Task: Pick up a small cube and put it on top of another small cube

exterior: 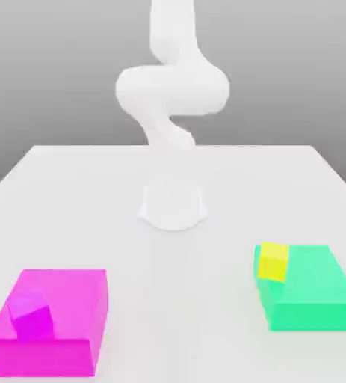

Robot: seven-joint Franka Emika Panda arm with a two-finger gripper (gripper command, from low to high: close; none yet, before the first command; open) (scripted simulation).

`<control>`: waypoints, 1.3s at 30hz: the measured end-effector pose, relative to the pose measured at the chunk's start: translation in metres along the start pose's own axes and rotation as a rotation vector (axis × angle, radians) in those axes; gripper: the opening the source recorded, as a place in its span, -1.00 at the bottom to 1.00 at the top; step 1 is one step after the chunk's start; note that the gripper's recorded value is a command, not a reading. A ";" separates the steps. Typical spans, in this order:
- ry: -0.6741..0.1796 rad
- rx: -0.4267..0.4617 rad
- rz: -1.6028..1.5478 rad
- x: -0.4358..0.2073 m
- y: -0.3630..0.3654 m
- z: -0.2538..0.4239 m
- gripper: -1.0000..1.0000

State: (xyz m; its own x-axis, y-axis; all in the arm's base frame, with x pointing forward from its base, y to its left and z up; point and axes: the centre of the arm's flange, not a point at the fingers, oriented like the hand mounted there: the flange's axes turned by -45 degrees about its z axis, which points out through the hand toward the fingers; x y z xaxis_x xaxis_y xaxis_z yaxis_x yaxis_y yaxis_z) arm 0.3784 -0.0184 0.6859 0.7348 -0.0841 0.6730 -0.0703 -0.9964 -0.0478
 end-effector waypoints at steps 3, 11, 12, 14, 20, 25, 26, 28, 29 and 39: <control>-0.073 -0.023 0.089 0.006 0.025 0.051 0.00; -0.247 -0.100 0.326 -0.008 0.101 0.178 0.00; -0.268 -0.111 0.356 -0.013 0.112 0.193 0.00; -0.310 -0.135 0.416 -0.025 0.133 0.223 0.00; -0.428 -0.224 0.612 -0.078 0.208 0.303 0.00; -0.528 -0.296 0.749 -0.136 0.256 0.365 0.00; -0.547 -0.312 0.778 -0.150 0.266 0.375 0.00; -0.585 -0.346 0.836 -0.179 0.286 0.395 0.00; -0.604 -0.364 0.865 -0.195 0.296 0.404 0.00; -0.650 -0.411 0.936 -0.278 0.323 0.472 -1.00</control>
State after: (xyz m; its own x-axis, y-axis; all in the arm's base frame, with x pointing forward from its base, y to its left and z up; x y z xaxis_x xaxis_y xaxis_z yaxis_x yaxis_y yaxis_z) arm 0.4701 -0.3226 0.1353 0.4783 -0.8782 0.0009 -0.8782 -0.4783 -0.0007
